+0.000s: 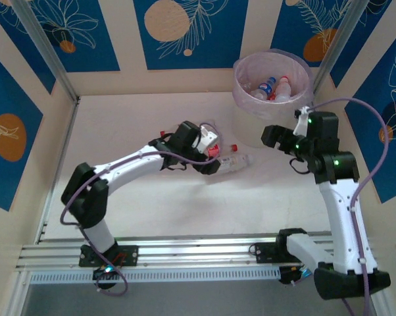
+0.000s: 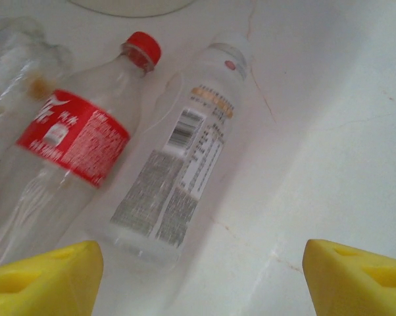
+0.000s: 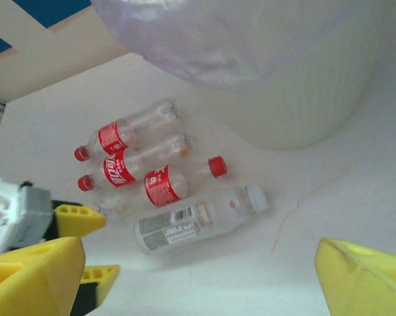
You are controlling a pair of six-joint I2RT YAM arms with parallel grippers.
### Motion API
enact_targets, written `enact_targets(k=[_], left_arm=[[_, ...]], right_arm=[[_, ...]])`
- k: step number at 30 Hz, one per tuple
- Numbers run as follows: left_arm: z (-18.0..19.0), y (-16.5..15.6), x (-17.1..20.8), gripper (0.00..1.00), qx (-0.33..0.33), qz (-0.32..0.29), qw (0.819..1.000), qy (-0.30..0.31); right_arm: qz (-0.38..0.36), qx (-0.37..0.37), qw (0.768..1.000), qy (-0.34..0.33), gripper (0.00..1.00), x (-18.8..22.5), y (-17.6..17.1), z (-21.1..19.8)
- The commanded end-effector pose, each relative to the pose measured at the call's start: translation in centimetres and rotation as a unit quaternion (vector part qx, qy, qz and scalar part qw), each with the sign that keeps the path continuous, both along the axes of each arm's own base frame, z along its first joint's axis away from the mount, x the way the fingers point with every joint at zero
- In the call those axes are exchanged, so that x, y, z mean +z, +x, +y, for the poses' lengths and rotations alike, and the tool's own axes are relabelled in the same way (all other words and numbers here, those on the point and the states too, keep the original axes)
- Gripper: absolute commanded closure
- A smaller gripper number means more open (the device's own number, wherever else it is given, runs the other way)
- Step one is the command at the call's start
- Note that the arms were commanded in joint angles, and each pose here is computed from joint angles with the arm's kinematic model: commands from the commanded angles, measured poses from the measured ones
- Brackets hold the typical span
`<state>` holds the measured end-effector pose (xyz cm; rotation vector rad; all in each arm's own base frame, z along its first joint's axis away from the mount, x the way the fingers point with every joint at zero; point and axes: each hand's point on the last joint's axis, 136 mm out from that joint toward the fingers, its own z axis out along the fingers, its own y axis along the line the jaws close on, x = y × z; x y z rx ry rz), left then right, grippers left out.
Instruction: Put the plastic bottles in the bin
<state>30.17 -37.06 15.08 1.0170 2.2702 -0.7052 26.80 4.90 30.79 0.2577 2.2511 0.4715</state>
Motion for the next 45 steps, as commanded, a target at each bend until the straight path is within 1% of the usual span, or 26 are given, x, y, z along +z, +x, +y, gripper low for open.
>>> enact_targets(k=[1,4,8,15,22,26,29,32,37,40,45], left_arm=[[-1.9,0.1,-0.9,0.21,-0.036,-0.020,0.999,0.028],[-3.0,0.3,-2.8,0.21,-0.044,-0.025,0.997,0.062],[-3.7,0.9,-4.9,0.22,-0.047,-0.047,0.991,0.114],[-3.4,2.1,-7.9,0.23,-0.027,-0.058,0.983,0.170],[-3.5,2.0,-9.8,0.27,-0.027,-0.041,0.982,0.180],[-3.5,1.7,-10.6,0.26,-0.030,-0.031,0.983,0.180],[-3.7,1.4,-10.7,0.27,-0.030,-0.022,0.984,0.174],[-3.5,1.3,-11.1,0.31,-0.025,-0.014,0.984,0.173],[-3.0,1.1,-11.1,0.42,-0.008,-0.007,0.984,0.176],[-2.8,0.9,-9.7,0.47,0.000,-0.009,0.986,0.165],[-2.5,0.4,-5.2,0.49,0.008,-0.031,0.991,0.127]], right_arm=[[0.027,-0.005,0.999,0.035,0.09,-1.6,-2.0,0.3],[0.034,-0.009,0.999,0.039,0.09,-2.6,-2.5,0.1],[0.035,-0.006,0.998,0.043,0.09,-3.0,-2.5,0.1],[0.037,-0.001,0.998,0.049,0.09,-3.8,-2.3,0.1],[0.050,0.000,0.997,0.061,0.09,-5.4,-2.1,0.3],[0.051,0.004,0.996,0.069,0.09,-5.8,-1.9,0.5],[0.055,0.008,0.996,0.072,0.09,-6.0,-1.8,0.6],[0.054,0.006,0.996,0.070,0.09,-6.1,-1.9,0.5],[0.055,0.003,0.996,0.073,0.09,-6.3,-2.0,0.4],[0.052,0.004,0.996,0.077,0.09,-6.1,-1.9,0.5],[0.050,0.014,0.995,0.086,0.09,-5.3,-1.9,0.9]])
